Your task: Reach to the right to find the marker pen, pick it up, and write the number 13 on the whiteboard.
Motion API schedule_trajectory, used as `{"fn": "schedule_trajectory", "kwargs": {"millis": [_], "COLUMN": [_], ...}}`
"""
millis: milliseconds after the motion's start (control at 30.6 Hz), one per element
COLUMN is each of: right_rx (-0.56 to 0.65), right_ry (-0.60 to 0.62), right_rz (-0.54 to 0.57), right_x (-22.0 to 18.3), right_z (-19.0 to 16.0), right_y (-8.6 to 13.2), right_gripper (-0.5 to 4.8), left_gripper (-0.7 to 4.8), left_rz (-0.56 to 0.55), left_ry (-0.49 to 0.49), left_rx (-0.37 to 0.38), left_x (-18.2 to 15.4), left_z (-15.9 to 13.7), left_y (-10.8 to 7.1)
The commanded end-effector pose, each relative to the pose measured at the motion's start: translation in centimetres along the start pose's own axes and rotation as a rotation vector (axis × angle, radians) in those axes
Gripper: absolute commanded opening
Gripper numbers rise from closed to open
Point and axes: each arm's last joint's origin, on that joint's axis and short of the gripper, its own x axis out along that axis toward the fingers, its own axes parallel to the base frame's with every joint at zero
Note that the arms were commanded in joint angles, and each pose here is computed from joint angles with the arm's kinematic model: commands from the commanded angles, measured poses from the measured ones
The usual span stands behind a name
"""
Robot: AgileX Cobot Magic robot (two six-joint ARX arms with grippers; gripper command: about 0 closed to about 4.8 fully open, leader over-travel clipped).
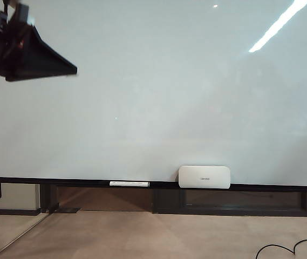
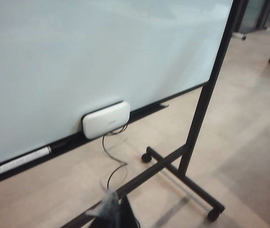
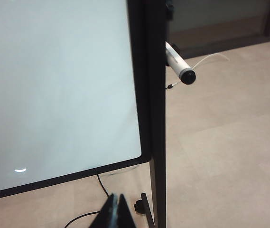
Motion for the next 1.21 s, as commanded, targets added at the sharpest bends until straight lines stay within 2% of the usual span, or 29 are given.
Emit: {"fn": "schedule_trajectory", "kwargs": {"millis": [33, 261, 327, 424, 522, 588, 816, 882, 980, 1208], "right_rx": [-0.006, -0.067, -0.114, -0.105, -0.102, -0.139, -0.265, -0.274, -0.279, -0.236], "right_ry": [-0.012, -0.015, -0.018, -0.003, 0.009, 0.017, -0.073, -0.092, -0.102, -0.128], "right_rz": [-0.001, 0.005, 0.047, 0.096, 0.115, 0.100, 0.078, 0.073, 0.071, 0.116], "right_x": [1.5, 4.2, 5.3, 6.5, 7.5, 8.0, 8.9, 8.9, 9.4, 10.9], "right_z": [-0.1, -0.8, -1.4, -2.4, -3.2, -3.9, -4.7, -4.9, -5.1, -4.8], "right_y": [-0.8, -2.2, -2.7, -3.5, -4.1, -4.4, -5.1, -5.3, -5.5, -6.2], "right_gripper": [-0.05, -0.05, -0.05, -0.04, 0.51, 0.65, 0.63, 0.61, -0.05, -0.05], "left_gripper": [-0.06, -0.06, -0.06, -0.06, -0.06, -0.06, -0.06, -0.06, -0.06, -0.06], "left_rz": [0.045, 0.049, 0.048, 0.048, 0.048, 0.046, 0.049, 0.050, 0.051, 0.051], "left_ry": [-0.001, 0.011, 0.036, 0.072, 0.095, 0.103, 0.084, 0.078, 0.066, 0.060], "left_rx": [0.046, 0.069, 0.072, 0.073, 0.066, 0.061, 0.073, 0.075, 0.082, 0.098], "left_x": [0.1, 0.4, 0.6, 1.0, 1.3, 1.4, 1.5, 1.5, 1.5, 1.5], "left_z": [0.0, -0.3, -0.7, -1.5, -2.0, -2.2, -2.0, -1.9, -1.8, -1.7], "left_y": [0.2, 0.3, 0.4, 0.6, 0.8, 0.8, 0.9, 0.9, 0.9, 0.9]}}
